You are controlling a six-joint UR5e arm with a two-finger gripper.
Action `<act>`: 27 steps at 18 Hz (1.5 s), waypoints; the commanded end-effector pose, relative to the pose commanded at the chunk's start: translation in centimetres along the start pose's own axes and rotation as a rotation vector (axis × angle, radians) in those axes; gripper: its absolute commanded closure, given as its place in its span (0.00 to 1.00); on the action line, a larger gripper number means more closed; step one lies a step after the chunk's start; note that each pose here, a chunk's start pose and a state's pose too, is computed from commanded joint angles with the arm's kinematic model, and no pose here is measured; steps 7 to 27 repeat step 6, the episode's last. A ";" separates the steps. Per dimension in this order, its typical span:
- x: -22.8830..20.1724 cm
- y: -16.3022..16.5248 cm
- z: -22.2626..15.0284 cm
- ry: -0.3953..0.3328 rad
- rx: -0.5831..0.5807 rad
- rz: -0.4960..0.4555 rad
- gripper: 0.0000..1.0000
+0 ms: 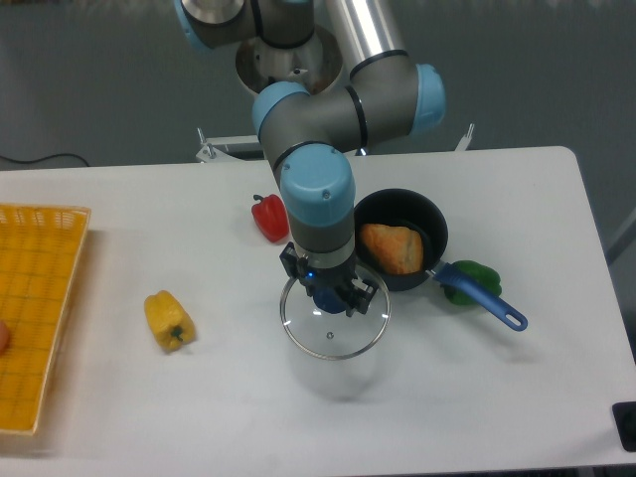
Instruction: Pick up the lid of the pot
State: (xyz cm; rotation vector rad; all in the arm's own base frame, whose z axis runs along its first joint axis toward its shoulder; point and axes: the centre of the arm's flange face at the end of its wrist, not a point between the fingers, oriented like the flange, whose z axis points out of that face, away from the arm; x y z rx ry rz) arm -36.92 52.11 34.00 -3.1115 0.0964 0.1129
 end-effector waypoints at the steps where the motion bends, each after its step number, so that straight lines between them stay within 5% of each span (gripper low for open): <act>1: -0.1 0.1 0.0 0.001 0.003 -0.003 0.40; 27: -0.6 0.5 -0.1 0.003 0.008 -0.012 0.40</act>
